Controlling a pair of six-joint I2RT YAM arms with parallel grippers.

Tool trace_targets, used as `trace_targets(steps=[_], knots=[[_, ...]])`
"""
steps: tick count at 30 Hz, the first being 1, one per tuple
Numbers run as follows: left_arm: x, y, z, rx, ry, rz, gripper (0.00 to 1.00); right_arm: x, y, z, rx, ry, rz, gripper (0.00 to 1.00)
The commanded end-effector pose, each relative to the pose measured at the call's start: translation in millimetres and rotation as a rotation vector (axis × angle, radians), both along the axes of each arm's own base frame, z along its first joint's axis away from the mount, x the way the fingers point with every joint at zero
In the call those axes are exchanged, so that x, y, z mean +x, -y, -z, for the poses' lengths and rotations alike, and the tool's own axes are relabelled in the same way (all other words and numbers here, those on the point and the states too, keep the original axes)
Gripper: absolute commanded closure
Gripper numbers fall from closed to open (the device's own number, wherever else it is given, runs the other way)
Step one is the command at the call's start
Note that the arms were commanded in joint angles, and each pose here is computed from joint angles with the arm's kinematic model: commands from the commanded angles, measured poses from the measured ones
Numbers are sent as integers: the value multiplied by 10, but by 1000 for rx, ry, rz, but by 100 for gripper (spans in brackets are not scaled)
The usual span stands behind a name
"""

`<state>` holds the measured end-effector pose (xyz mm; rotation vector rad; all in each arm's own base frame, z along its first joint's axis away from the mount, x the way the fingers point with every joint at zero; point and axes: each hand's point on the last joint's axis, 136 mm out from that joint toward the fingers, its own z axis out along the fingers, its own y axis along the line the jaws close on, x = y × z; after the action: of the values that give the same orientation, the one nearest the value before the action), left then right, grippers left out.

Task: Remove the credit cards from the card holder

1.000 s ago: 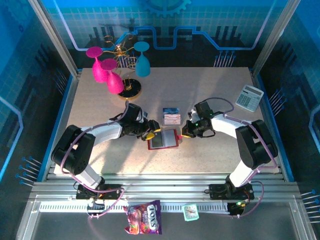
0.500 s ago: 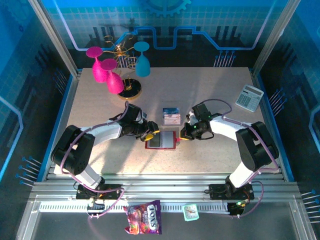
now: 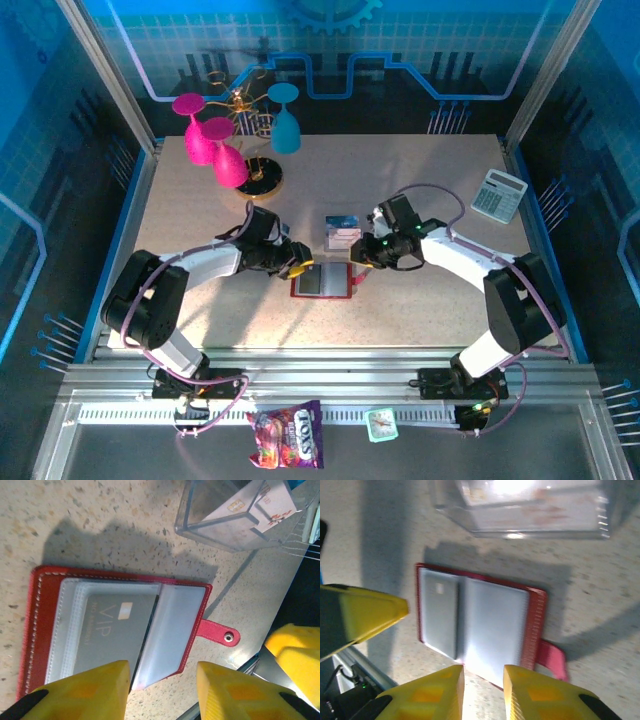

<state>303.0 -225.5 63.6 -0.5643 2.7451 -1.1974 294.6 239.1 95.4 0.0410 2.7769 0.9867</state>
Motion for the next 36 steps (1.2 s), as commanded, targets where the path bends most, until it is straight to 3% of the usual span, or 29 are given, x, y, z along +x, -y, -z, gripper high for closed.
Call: trace_targets(steps=[1, 9, 21, 36], knots=[[-63, -72, 15, 14, -9, 10, 65, 4, -297, -135, 77, -6, -34, 71], [-130, -107, 164, 30, -28, 30, 81, -52, -749, 39, 134, -54, -84, 71], [-246, -149, 342, 51, -64, 53, 86, -115, -888, 408, 109, -135, -106, 68], [-333, -195, 496, 61, -115, 54, 89, -147, -1010, 550, 100, -170, -123, 68]])
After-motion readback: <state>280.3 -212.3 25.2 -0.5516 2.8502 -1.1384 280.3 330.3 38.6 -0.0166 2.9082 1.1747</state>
